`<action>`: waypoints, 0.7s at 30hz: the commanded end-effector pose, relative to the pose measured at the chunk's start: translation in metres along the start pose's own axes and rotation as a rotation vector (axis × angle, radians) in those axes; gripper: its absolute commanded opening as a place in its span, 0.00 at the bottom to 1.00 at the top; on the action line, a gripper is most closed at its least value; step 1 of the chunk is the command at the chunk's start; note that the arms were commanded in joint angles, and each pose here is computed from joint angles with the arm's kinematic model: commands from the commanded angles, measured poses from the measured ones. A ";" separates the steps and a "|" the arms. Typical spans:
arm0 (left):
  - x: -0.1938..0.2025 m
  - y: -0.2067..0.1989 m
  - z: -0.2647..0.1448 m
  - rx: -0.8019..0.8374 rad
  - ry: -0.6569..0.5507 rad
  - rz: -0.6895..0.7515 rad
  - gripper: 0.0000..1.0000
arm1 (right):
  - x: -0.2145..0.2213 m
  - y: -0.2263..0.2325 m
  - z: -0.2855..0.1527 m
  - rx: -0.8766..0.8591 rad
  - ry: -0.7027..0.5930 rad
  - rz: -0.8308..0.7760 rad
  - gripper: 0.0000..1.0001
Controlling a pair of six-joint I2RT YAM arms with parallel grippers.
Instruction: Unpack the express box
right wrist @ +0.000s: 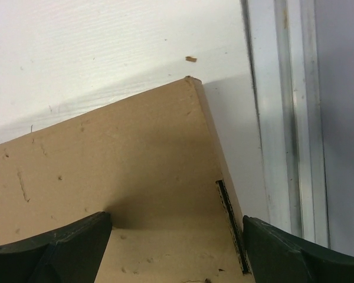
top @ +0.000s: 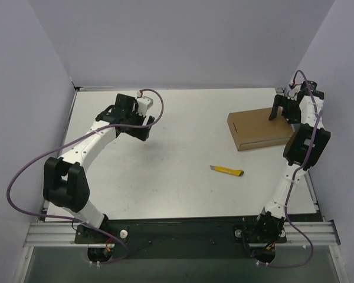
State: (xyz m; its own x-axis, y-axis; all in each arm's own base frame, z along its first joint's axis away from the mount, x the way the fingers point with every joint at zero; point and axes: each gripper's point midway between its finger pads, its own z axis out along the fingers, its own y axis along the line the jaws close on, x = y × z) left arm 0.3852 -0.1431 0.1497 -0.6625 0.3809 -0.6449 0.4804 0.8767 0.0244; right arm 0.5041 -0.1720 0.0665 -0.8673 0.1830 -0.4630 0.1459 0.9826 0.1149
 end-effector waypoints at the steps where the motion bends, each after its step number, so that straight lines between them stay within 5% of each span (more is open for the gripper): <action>1: -0.010 0.005 -0.009 -0.012 -0.040 0.019 0.89 | 0.026 0.064 -0.008 -0.176 0.099 -0.138 0.97; 12: 0.022 -0.003 -0.018 0.064 -0.002 -0.030 0.87 | 0.048 0.241 0.000 -0.384 0.151 -0.442 0.95; 18: 0.029 -0.013 -0.029 0.095 -0.056 -0.039 0.87 | 0.017 0.361 -0.027 -0.442 -0.034 -0.517 0.96; 21: 0.018 -0.014 -0.032 0.103 -0.096 -0.035 0.87 | -0.005 0.375 -0.066 -0.408 -0.147 -0.478 0.96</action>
State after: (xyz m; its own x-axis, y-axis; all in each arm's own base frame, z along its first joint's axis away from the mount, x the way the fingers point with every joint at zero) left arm 0.3374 -0.1277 0.1313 -0.7031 0.3509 -0.6185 0.4906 0.8690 -0.0647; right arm 0.5197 0.1891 0.0917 -0.7649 -0.3602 -0.5340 -0.5301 0.8230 0.2042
